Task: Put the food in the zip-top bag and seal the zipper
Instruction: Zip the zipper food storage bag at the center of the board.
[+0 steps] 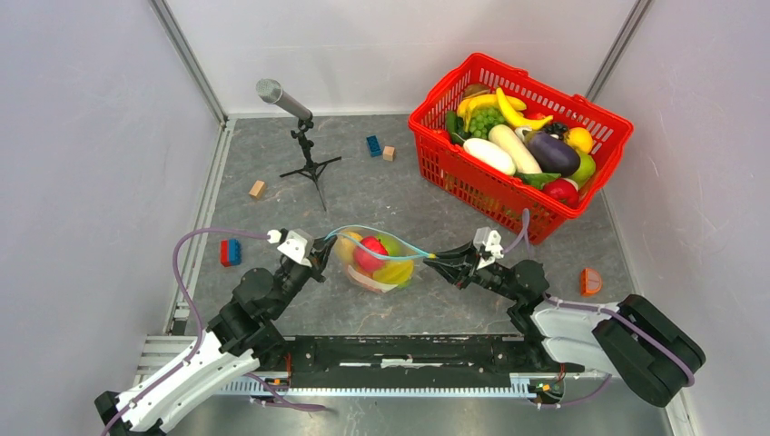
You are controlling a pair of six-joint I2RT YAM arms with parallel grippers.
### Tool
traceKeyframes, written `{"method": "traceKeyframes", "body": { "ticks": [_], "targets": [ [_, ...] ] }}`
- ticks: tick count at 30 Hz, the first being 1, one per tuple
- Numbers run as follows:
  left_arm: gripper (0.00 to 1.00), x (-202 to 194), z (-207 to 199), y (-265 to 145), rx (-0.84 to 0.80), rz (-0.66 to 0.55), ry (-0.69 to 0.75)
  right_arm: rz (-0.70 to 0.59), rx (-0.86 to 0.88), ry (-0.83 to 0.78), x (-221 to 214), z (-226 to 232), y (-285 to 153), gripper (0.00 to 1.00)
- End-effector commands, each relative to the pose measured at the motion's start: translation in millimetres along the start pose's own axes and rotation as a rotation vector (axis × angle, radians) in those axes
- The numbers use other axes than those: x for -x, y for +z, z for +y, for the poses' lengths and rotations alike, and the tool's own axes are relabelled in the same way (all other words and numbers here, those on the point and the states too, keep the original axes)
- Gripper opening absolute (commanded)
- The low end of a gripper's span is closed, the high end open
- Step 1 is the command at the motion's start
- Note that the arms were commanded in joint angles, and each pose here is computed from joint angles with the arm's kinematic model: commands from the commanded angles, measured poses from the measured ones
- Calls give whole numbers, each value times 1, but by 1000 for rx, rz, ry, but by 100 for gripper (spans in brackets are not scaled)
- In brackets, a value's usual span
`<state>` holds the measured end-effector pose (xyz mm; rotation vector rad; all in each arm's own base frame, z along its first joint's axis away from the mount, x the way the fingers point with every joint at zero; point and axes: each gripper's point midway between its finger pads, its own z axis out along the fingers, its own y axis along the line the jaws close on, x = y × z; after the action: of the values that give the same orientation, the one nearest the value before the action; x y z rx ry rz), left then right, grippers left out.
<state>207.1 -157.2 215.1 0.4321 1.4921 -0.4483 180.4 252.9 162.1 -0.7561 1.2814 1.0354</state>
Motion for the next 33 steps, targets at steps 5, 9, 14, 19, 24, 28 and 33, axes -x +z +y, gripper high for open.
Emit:
{"method": "traceKeyframes", "body": {
  "ticks": [5, 9, 14, 19, 24, 28, 33],
  "targets": [
    [2, 7, 2, 0, 21, -27, -45, 63, -16, 48, -35, 10, -28, 19],
    [2, 8, 2, 0, 20, -31, -46, 83, -11, 55, -40, 12, -29, 30],
    [2, 7, 2, 0, 19, -28, -48, 90, -20, 48, -43, 11, -30, 25],
    [2, 8, 2, 0, 20, -29, -48, 108, -27, 41, -46, 7, -28, 29],
    [2, 8, 2, 0, 18, -31, -50, 131, -32, 52, -52, 7, -29, 35],
    [2, 8, 2, 0, 17, -29, -50, 117, -29, 51, -49, 7, -28, 23],
    [2, 7, 1, 0, 17, -27, -53, 104, -14, 64, -45, 10, -26, 3]
  ]
}}
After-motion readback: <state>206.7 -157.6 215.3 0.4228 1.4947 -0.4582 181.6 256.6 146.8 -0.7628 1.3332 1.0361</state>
